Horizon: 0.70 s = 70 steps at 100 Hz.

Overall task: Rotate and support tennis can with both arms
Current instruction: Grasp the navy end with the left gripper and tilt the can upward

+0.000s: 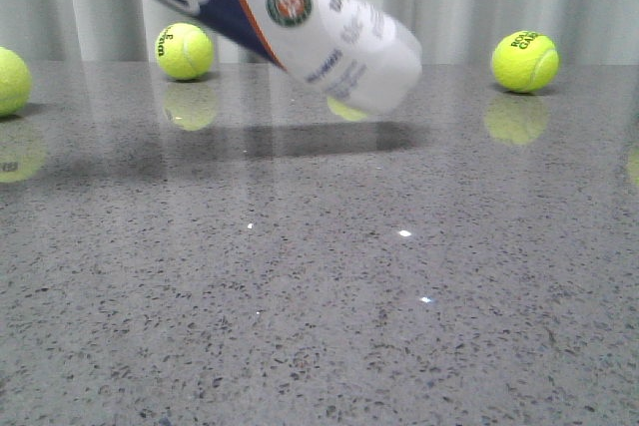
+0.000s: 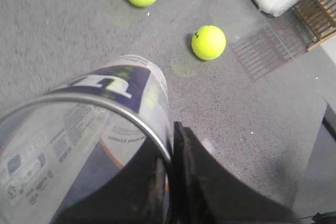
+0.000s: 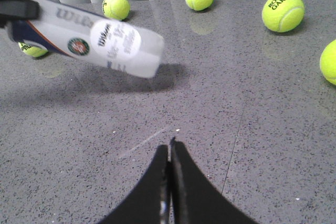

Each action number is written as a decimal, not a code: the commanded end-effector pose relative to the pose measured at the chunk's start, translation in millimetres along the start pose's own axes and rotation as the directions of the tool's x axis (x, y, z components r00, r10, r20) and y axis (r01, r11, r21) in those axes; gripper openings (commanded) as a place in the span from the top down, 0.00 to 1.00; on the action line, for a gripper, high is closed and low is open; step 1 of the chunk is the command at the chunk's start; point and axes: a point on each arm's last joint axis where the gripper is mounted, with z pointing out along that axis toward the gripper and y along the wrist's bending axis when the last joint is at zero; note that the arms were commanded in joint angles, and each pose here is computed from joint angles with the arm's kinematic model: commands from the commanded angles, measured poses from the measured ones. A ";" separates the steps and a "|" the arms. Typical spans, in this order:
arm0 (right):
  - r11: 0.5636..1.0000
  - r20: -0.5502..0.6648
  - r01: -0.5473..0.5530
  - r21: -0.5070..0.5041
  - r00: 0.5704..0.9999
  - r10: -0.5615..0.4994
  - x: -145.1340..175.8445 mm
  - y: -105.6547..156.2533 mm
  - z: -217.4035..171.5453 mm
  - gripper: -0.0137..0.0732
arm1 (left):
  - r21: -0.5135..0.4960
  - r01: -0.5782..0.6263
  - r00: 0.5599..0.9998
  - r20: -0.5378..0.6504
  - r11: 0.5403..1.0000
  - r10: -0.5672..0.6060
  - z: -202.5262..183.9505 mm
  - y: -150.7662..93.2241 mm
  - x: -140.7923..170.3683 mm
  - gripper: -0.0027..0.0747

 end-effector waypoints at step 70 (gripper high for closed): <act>1.000 0.094 0.008 -0.012 0.996 -0.007 -13.9 2.9 -2.2 0.92 | -0.383 -0.265 0.949 -0.267 0.885 0.169 -50.6 -87.9 -27.7 0.99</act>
